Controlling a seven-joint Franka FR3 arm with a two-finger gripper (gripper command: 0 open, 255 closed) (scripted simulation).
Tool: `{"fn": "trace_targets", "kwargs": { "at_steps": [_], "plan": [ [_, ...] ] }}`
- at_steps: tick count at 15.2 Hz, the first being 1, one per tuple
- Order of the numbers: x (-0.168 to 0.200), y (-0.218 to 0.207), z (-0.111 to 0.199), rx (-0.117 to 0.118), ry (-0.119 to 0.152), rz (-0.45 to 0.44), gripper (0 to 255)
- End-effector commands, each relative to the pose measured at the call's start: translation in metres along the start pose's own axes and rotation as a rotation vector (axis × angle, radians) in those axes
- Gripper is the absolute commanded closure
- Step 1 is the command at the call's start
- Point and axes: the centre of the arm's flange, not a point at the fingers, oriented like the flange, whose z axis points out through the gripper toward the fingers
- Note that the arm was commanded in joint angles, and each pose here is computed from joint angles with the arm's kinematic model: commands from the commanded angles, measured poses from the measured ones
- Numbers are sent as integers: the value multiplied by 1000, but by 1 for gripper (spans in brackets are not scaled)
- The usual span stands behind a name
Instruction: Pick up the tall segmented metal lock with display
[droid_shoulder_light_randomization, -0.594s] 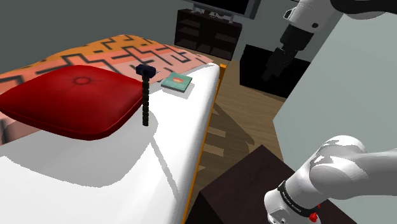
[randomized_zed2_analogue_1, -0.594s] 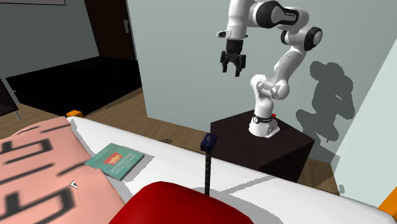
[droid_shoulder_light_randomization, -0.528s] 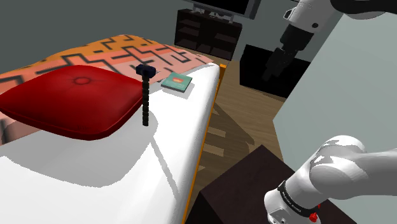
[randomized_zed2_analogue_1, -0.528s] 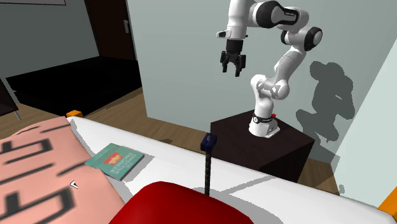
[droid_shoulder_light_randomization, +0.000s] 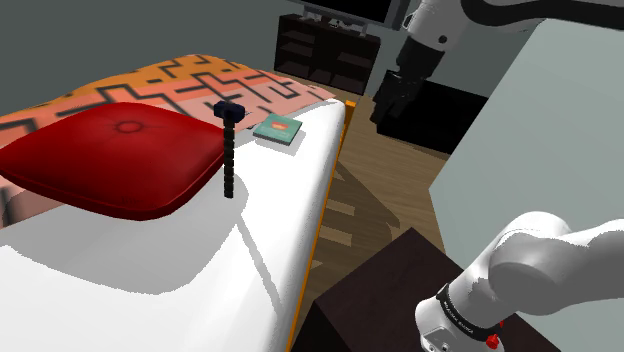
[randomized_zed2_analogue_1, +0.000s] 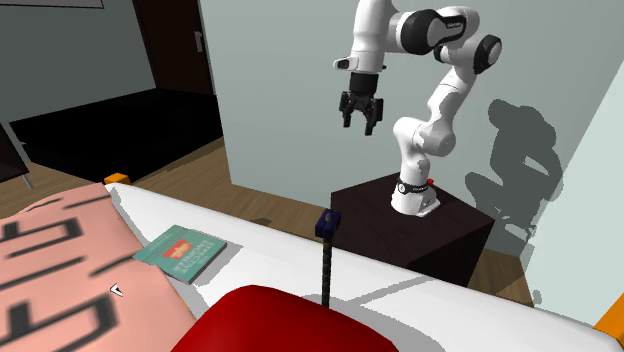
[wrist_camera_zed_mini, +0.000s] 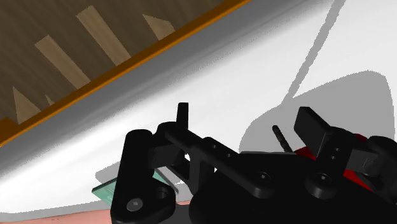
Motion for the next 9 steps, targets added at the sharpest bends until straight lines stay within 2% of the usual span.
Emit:
{"fn": "trace_targets", "kwargs": {
  "at_steps": [1,9],
  "plan": [
    [23,-16,6,6,9,-11,0],
    [98,-77,30,25,42,-55,0]
  ]
}}
